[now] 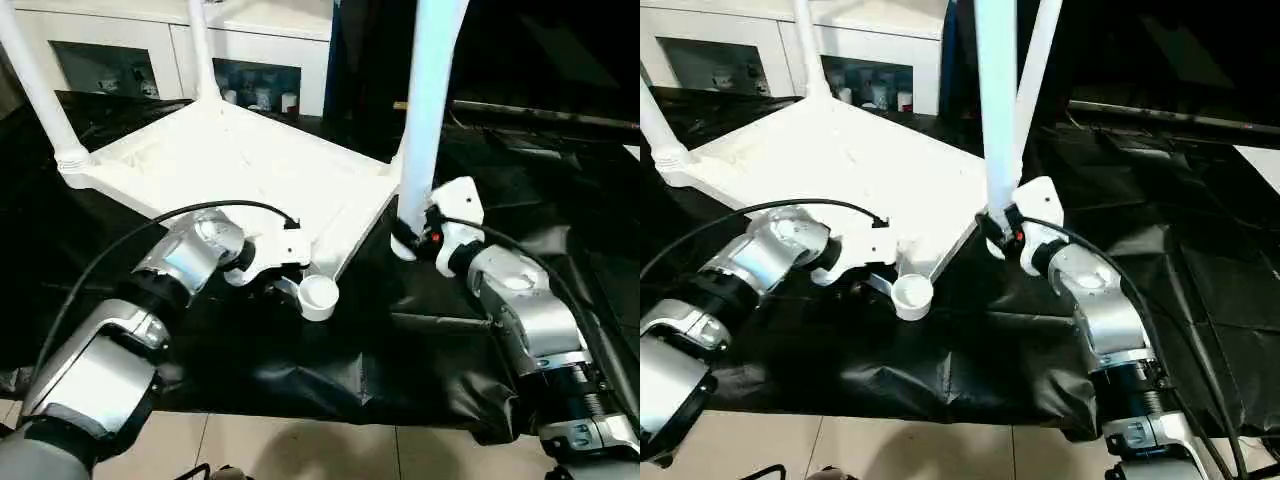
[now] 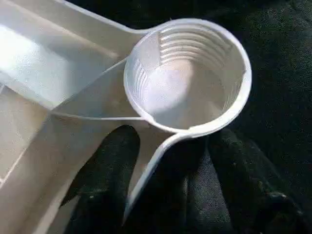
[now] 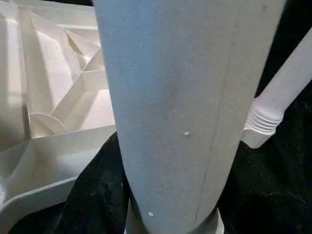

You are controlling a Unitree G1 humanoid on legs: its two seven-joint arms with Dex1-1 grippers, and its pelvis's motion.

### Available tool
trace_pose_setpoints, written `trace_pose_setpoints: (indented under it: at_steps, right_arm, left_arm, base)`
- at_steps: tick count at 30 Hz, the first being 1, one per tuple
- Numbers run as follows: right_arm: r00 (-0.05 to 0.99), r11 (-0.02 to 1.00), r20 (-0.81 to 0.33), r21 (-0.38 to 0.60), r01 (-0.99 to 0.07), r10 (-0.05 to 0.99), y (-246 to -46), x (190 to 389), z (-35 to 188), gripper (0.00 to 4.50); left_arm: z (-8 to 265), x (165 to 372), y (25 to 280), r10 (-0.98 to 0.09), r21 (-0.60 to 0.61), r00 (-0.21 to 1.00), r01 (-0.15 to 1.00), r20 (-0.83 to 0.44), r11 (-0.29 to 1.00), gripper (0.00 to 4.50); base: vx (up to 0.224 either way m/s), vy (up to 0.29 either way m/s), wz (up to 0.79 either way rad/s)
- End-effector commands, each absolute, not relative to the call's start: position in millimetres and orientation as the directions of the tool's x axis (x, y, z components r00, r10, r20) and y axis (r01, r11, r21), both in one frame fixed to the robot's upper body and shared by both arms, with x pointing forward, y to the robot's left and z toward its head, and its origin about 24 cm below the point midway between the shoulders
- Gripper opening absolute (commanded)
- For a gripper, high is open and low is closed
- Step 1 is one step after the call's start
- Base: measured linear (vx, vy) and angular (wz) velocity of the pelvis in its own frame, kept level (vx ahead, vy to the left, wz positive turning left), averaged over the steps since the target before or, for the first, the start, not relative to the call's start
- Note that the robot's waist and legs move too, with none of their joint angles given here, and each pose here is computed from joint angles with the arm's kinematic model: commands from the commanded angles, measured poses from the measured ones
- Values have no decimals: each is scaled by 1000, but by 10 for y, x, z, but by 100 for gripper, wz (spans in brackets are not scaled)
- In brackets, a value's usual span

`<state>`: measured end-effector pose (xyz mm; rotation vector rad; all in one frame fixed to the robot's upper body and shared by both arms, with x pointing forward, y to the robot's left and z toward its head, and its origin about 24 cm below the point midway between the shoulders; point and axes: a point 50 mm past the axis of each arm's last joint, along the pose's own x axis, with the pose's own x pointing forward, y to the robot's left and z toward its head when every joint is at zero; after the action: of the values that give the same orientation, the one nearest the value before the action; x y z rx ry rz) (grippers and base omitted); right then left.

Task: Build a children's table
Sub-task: Rotate table base

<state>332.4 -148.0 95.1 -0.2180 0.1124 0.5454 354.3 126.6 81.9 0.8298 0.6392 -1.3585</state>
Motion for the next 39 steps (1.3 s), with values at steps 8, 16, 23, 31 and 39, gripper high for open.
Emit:
trace_pose_setpoints:
  at_steps: [8, 16, 23, 31, 39]
  right_arm:
    - [856, 830, -140, -208, -517, 498, -1512, 3346, 1022, 193]
    - [857, 833, -143, -202, -515, 495, -1498, 3344, 1003, 193]
    - [861, 838, -144, -201, -508, 488, -1507, 3347, 997, 193]
    - [861, 837, -147, -200, -508, 487, -1495, 3354, 981, 193]
    - [860, 837, -147, -202, -509, 488, -1487, 3355, 981, 193]
  left_arm:
    - [604, 3473, 1315, -517, 52, 128, 986, -846, 158, 190]
    - [586, 3501, 1229, -567, 6, 228, 930, -791, 367, 144]
    - [563, 3514, 1214, -561, -18, 313, 862, -766, 506, 112]
    - [573, 3522, 1153, -560, -59, 383, 786, -735, 615, 85]
    - [591, 3490, 1080, -595, -56, 394, 800, -701, 597, 44]
  base:
    - [0, 0, 0]
    - [0, 0, 0]
    - [0, 0, 0]
    - [0, 0, 0]
    - [0, 0, 0]
